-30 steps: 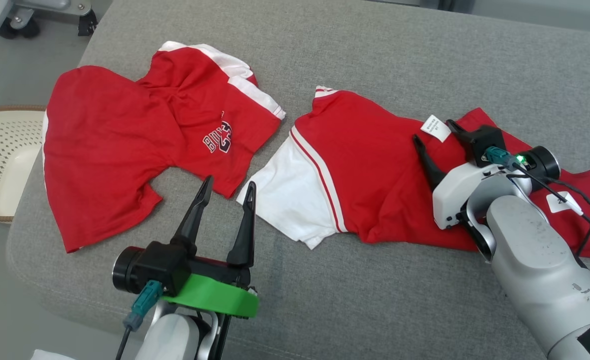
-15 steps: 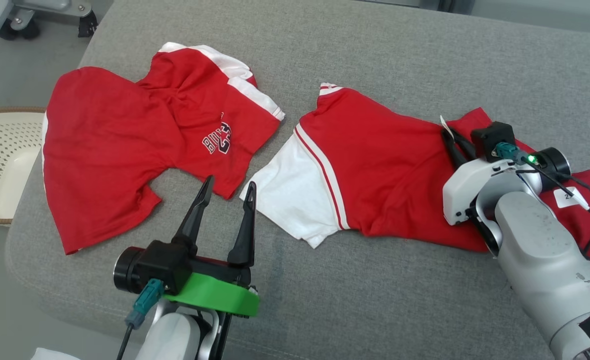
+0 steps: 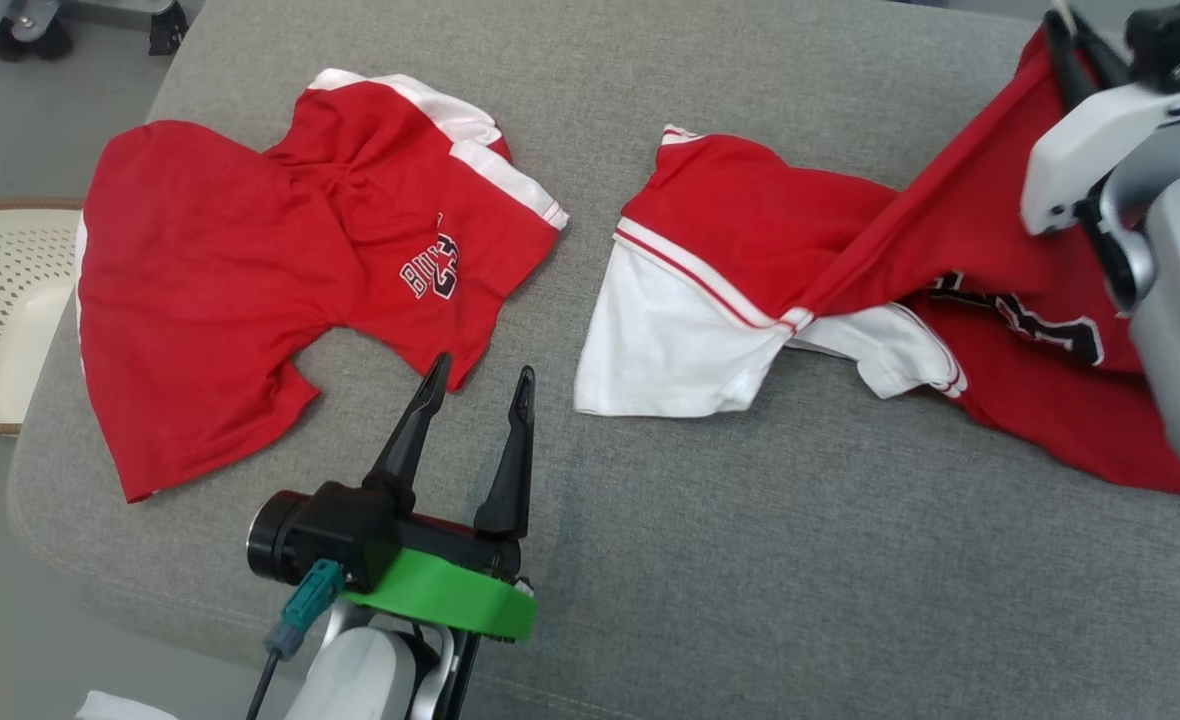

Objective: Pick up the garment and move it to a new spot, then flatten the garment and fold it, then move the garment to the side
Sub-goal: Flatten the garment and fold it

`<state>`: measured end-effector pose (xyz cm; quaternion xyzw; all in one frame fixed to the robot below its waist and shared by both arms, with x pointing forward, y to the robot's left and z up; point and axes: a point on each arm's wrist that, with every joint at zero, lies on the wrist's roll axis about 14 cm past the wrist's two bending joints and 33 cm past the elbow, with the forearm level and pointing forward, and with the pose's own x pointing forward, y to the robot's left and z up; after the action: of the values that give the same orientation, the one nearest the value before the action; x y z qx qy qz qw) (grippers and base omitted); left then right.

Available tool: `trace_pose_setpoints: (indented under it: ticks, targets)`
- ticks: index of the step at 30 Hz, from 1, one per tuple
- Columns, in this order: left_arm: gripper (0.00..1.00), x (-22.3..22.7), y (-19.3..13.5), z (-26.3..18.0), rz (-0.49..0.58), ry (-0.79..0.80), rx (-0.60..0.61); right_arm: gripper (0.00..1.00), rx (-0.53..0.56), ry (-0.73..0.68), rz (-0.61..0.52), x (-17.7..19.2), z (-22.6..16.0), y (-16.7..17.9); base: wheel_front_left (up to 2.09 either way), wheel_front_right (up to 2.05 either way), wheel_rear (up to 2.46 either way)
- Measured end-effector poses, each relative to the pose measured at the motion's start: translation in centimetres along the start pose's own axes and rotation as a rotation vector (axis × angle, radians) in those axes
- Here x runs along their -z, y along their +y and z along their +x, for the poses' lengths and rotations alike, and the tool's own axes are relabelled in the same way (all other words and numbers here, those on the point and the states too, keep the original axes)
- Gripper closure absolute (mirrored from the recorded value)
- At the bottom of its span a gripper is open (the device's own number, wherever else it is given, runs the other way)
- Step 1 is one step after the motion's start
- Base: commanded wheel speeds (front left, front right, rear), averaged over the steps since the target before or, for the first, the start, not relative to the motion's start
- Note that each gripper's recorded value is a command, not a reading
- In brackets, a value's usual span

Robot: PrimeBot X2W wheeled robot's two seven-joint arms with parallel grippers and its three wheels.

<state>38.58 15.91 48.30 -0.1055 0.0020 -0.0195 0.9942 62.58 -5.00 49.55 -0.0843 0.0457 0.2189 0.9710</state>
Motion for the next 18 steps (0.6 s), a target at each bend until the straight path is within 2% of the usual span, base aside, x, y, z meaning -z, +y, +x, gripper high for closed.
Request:
trace_pose_setpoints:
  ticks: [7, 11, 12, 13, 18]
  targets:
    - [0.00, 0.4, 0.5, 0.2, 0.002, 0.014, -0.012, 1.00, 0.169, -0.001, -0.067, -1.8, 1.3, -8.1, 0.00, 0.00, 0.00]
    - [0.00, 0.7, 0.9, 0.2, 0.006, 0.026, -0.024, 1.00, 0.248, 0.034, -0.076, -1.0, 1.3, -11.2, 0.00, 0.00, 0.00]
    - [0.00, 0.8, 1.0, 0.2, 0.007, 0.030, -0.025, 0.67, 0.265, 0.048, -0.077, -0.5, 1.2, -11.8, 0.00, 0.00, 0.00]
    - [0.00, 0.9, 1.0, 0.3, 0.008, 0.032, -0.026, 0.00, 0.274, 0.067, -0.083, 0.0, 1.1, -12.1, 0.00, 0.00, 0.00]
    - [0.00, 1.2, 0.9, 0.4, 0.008, 0.038, -0.022, 0.00, 0.272, 0.078, -0.079, 1.2, 0.7, -11.1, 0.00, 0.00, 0.00]
